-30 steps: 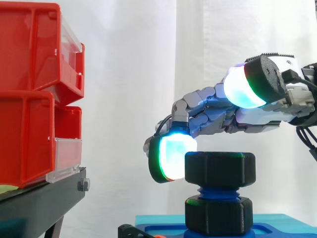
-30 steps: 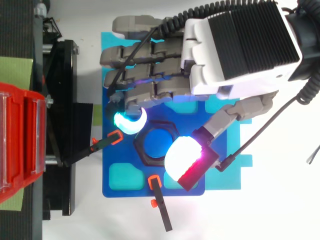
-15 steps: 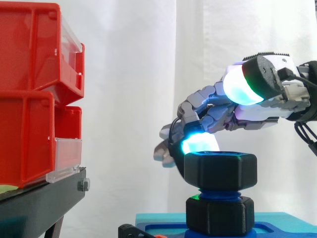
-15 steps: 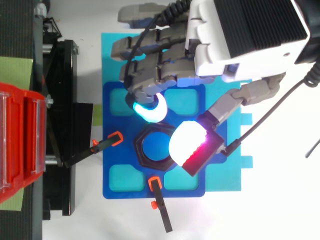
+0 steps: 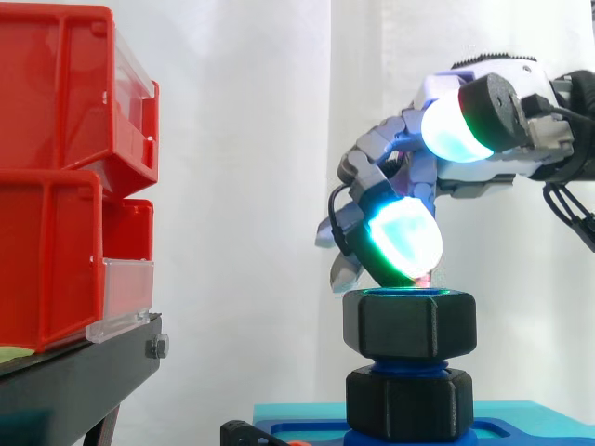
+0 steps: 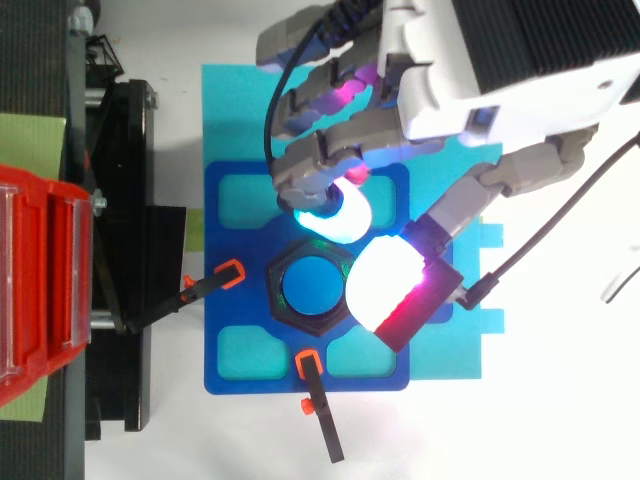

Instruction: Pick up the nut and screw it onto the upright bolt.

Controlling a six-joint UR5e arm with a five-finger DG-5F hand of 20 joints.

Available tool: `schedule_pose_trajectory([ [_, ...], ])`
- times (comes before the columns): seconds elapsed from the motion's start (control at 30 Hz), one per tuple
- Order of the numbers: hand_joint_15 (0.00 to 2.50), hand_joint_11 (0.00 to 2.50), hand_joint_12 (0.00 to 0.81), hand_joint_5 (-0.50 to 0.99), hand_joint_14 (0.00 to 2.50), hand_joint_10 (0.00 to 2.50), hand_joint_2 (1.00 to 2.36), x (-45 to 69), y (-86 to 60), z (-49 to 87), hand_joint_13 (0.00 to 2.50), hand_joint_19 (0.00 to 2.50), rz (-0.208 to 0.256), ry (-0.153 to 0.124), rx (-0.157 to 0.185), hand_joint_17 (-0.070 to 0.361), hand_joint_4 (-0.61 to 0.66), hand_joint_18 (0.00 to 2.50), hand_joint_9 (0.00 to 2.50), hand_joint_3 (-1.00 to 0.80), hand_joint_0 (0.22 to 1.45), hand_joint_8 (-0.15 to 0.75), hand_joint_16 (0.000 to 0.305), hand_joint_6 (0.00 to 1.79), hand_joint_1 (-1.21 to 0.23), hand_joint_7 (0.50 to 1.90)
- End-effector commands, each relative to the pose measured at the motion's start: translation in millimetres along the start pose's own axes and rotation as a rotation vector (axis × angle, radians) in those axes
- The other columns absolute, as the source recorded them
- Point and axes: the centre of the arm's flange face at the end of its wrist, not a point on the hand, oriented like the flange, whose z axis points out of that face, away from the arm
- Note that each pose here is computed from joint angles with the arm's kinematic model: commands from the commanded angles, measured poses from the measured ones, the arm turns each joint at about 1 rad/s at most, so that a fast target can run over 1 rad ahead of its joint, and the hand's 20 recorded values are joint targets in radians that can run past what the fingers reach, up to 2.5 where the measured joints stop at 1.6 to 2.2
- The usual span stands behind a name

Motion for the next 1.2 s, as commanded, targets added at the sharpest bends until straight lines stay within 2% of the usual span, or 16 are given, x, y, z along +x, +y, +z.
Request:
schedule_pose_trajectory([
  [0.0,0.0,0.04,0.238,0.04,0.0,0.0,1.0,-7.5,-0.5,-1.1,0.78,0.0,-0.014,-0.003,0.0,0.064,0.12,0.45,1.32,-0.5,0.52,0.273,0.029,0.5,-0.23,1.36],
  [0.1,0.0,0.05,0.255,0.0,0.0,0.0,1.0,-8.7,-0.6,-0.8,0.73,0.0,-0.015,-0.003,-0.008,0.069,0.2,0.42,1.27,-0.5,0.51,0.287,0.031,0.5,-0.22,1.19],
  [0.17,0.0,0.02,0.278,-0.04,0.0,0.0,1.0,-9.1,-0.8,-0.5,0.62,0.0,-0.014,-0.007,-0.006,0.077,0.2,0.32,1.17,-0.5,0.51,0.268,0.034,0.5,-0.22,1.06],
  [0.2,0.0,0.03,0.281,-0.04,0.0,0.0,1.0,-10.2,-0.5,-0.8,0.61,0.0,-0.013,-0.008,-0.005,0.078,0.21,0.31,1.17,-0.5,0.51,0.263,0.035,0.5,-0.22,1.04],
  [0.27,0.0,0.0,0.308,-0.11,0.0,0.0,1.0,-7.9,-1.8,-0.9,0.41,0.0,-0.006,-0.006,0.001,0.085,0.2,0.05,0.92,-0.5,0.51,0.256,0.038,0.5,-0.23,0.89],
  [0.3,0.0,0.0,0.315,-0.11,0.0,0.0,1.0,-5.8,-2.5,-1.5,0.38,0.0,-0.001,-0.002,0.003,0.085,0.2,0.04,0.89,-0.5,0.51,0.251,0.038,0.5,-0.23,0.86],
  [0.33,0.0,0.0,0.316,-0.14,0.0,0.0,1.0,1.2,-1.2,-0.5,0.3,0.0,0.012,0.003,0.009,0.09,0.17,0.0,0.77,-0.5,0.5,0.246,0.04,0.5,-0.23,0.79],
  [0.43,0.0,0.0,0.325,-0.17,0.0,0.0,1.0,4.2,0.5,2.0,0.23,0.0,0.014,-0.004,0.026,0.095,0.16,0.0,0.64,-0.5,0.49,0.232,0.042,0.5,-0.22,0.7],
  [0.57,0.0,0.0,0.336,-0.16,0.0,0.0,1.0,9.1,3.5,4.7,0.19,0.0,0.014,-0.007,0.034,0.103,0.13,0.0,0.62,-0.5,0.48,0.233,0.046,0.5,-0.22,0.7],
  [0.6,0.0,0.0,0.336,-0.16,0.0,0.0,1.0,31.1,8.6,7.3,0.19,0.0,0.02,0.008,0.045,0.104,0.13,0.0,0.62,-0.5,0.48,0.235,0.046,0.5,-0.22,0.7],
  [0.63,0.0,0.0,0.338,-0.15,0.0,0.0,1.0,33.0,8.6,8.0,0.18,0.0,0.018,0.002,0.044,0.104,0.12,0.0,0.62,-0.5,0.48,0.234,0.046,0.5,-0.22,0.7],
  [0.67,0.0,0.0,0.338,-0.16,0.0,0.0,1.0,33.5,8.9,9.2,0.18,0.0,0.017,-0.007,0.043,0.104,0.13,0.0,0.62,-0.5,0.48,0.237,0.046,0.5,-0.22,0.69],
  [0.73,0.0,0.0,0.338,-0.16,0.0,0.0,1.0,34.3,13.5,15.7,0.18,0.0,0.019,-0.046,0.024,0.105,0.13,0.0,0.62,-0.5,0.48,0.237,0.047,0.5,-0.22,0.69],
  [0.77,0.0,0.0,0.338,-0.15,0.0,0.0,1.0,34.2,14.5,16.7,0.18,0.0,0.019,-0.05,0.021,0.106,0.13,0.0,0.62,-0.5,0.48,0.237,0.047,0.5,-0.22,0.69],
  [0.93,0.0,0.0,0.339,-0.16,0.0,0.0,1.0,37.1,17.3,16.4,0.18,0.0,0.028,-0.032,0.023,0.106,0.15,0.0,0.62,-0.5,0.48,0.237,0.047,0.5,-0.21,0.7],
  [1.17,0.0,0.0,0.338,-0.15,0.0,0.0,1.0,38.6,21.3,18.4,0.19,0.0,0.025,-0.029,0.018,0.105,0.18,0.0,0.63,-0.5,0.49,0.246,0.047,0.5,-0.18,0.76],
])
